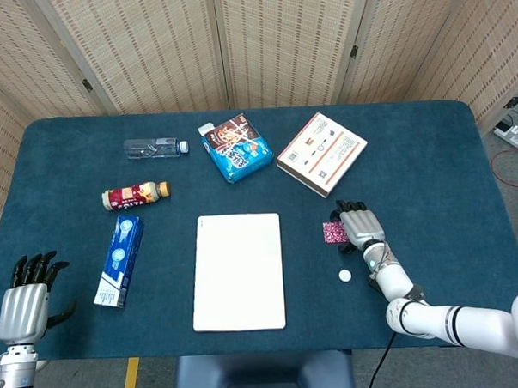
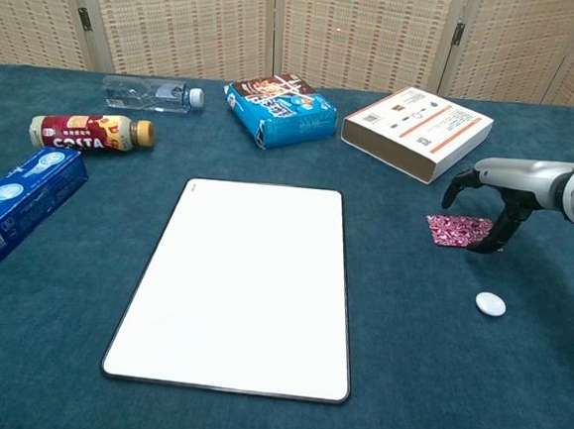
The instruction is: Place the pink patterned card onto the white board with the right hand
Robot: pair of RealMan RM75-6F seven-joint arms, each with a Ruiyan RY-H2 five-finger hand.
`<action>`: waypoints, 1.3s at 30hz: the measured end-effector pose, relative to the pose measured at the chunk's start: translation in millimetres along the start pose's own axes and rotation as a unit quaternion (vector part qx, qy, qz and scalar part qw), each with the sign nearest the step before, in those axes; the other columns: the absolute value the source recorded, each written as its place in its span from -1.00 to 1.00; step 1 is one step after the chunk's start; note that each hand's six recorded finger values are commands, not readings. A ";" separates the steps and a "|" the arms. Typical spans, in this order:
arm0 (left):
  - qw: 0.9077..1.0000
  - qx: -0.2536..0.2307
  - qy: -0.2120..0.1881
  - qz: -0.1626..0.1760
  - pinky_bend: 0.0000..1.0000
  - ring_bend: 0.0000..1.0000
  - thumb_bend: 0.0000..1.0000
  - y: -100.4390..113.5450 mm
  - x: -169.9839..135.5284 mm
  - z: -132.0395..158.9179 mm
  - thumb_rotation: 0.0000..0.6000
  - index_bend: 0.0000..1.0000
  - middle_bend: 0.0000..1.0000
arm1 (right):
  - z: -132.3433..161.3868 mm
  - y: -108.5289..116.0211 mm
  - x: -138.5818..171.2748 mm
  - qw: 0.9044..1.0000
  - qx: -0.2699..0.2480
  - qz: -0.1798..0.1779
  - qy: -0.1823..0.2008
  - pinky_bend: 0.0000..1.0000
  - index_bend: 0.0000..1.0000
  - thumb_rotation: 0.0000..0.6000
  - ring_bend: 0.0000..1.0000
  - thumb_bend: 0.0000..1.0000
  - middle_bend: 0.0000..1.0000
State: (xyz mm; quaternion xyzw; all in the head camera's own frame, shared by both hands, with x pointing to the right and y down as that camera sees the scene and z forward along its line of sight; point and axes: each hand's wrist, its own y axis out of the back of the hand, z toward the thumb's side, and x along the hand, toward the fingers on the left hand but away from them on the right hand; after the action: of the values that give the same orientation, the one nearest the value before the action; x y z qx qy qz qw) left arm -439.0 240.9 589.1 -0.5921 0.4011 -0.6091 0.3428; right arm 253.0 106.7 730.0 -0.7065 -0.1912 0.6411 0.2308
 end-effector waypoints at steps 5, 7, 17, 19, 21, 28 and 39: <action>1.000 -0.001 -0.003 -0.002 -1.00 -0.77 -0.45 -1.0 0.0 1.1 1.00 -0.43 -0.70 | -5.4 -3.5 0.3 1.000 0.005 -0.011 -0.007 -1.00 -0.53 1.00 -1.00 -0.34 -0.88; 1.000 0.000 -0.003 0.000 -1.00 -0.77 -0.45 -0.4 0.1 1.0 1.00 -0.43 -0.70 | -6.4 -4.8 -0.3 1.000 0.008 -0.013 -0.008 -1.00 -0.53 1.00 -1.00 -0.34 -0.88; 1.000 0.001 0.002 -0.001 -1.00 -0.77 -0.45 -0.5 -0.3 -2.5 1.00 -0.43 -0.70 | -7.1 -10.2 -6.6 1.000 0.009 -0.019 -0.015 -1.00 -0.49 1.00 -1.00 -0.34 -0.86; 1.000 0.001 0.003 0.000 -1.00 -0.77 -0.45 -0.5 0.1 -3.1 1.00 -0.43 -0.70 | -6.7 -10.7 -8.1 1.000 0.008 -0.022 -0.016 -1.00 -0.48 1.00 -1.00 -0.34 -0.86; 1.000 0.001 0.002 -0.001 -1.00 -0.77 -0.45 -0.8 0.3 -3.3 1.00 -0.43 -0.70 | -6.5 -10.7 -8.8 1.000 0.007 -0.024 -0.017 -1.00 -0.47 1.00 -1.00 -0.34 -0.86; 1.000 0.001 0.003 -0.003 -1.00 -0.77 -0.45 -2.8 0.2 -4.0 1.00 -0.43 -0.70 | -4.4 -12.3 -11.5 0.999 0.009 -0.027 -0.019 -1.00 -0.40 1.00 -1.00 -0.34 -0.85; 1.000 -0.002 0.003 -0.003 -1.00 -0.77 -0.45 -2.9 -0.2 -4.3 1.00 -0.43 -0.70 | -2.9 -11.3 -10.0 0.999 0.008 -0.032 -0.020 -1.00 -0.29 1.00 -1.00 -0.34 -0.81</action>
State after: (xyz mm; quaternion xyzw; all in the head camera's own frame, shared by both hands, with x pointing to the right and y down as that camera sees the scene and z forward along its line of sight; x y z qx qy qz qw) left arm -443.1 242.8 591.6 -0.5922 0.4019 -0.6109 0.3386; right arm 255.1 110.0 744.8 -0.6848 -0.2132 0.6492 0.2532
